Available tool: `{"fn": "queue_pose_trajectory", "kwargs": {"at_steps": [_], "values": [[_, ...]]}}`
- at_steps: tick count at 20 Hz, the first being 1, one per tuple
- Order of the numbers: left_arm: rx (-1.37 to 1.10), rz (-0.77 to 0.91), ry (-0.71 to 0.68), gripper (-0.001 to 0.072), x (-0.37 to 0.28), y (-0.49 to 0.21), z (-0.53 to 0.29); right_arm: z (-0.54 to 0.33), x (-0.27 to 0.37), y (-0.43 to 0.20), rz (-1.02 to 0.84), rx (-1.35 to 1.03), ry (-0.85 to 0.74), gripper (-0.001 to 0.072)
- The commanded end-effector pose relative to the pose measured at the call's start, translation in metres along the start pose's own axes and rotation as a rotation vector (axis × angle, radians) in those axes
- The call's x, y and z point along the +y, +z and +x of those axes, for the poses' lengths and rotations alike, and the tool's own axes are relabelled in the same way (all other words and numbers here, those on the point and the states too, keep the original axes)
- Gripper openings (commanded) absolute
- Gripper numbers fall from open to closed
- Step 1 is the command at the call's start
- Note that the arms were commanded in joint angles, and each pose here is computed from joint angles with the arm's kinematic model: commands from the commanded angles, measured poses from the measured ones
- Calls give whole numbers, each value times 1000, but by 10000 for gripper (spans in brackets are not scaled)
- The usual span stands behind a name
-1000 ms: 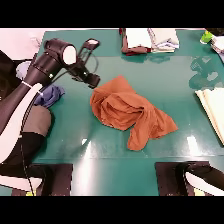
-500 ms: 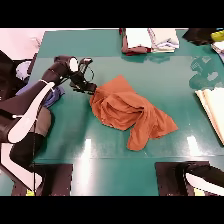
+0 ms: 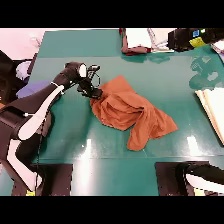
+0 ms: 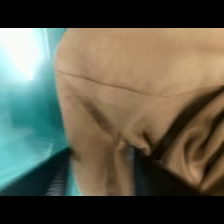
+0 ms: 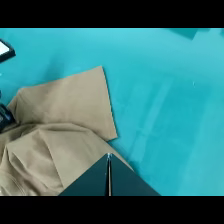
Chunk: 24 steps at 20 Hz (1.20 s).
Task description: Fold the shirts.
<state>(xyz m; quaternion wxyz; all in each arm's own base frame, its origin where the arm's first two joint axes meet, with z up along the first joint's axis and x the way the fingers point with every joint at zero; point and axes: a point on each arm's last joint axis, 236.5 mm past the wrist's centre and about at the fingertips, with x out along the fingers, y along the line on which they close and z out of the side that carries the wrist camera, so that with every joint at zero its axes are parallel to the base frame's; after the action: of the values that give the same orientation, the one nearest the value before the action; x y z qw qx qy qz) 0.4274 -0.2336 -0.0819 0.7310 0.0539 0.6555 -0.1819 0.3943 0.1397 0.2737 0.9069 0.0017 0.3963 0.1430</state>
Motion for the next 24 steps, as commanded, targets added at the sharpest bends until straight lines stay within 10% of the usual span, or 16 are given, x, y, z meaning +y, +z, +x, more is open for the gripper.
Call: {"fn": "queue_pose_trajectory", "kwargs": {"at_steps": [1,9,10,11,12,24], "values": [[26,10,5,30,0,-6,4,-5,-3,-8,4,27,-8,19],[-172,47,48,26,19,35,-83,18,-112,-194,295,465,-205,21],[-173,53,49,26,20,34,-87,29,-122,-235,356,535,-217,102],[-166,49,48,26,21,32,-88,40,-124,-271,415,590,-206,406],[-162,50,48,26,21,31,-87,53,-122,-304,482,631,-184,549],[-151,48,46,26,20,29,-87,149,-119,-342,672,602,-95,496]]}}
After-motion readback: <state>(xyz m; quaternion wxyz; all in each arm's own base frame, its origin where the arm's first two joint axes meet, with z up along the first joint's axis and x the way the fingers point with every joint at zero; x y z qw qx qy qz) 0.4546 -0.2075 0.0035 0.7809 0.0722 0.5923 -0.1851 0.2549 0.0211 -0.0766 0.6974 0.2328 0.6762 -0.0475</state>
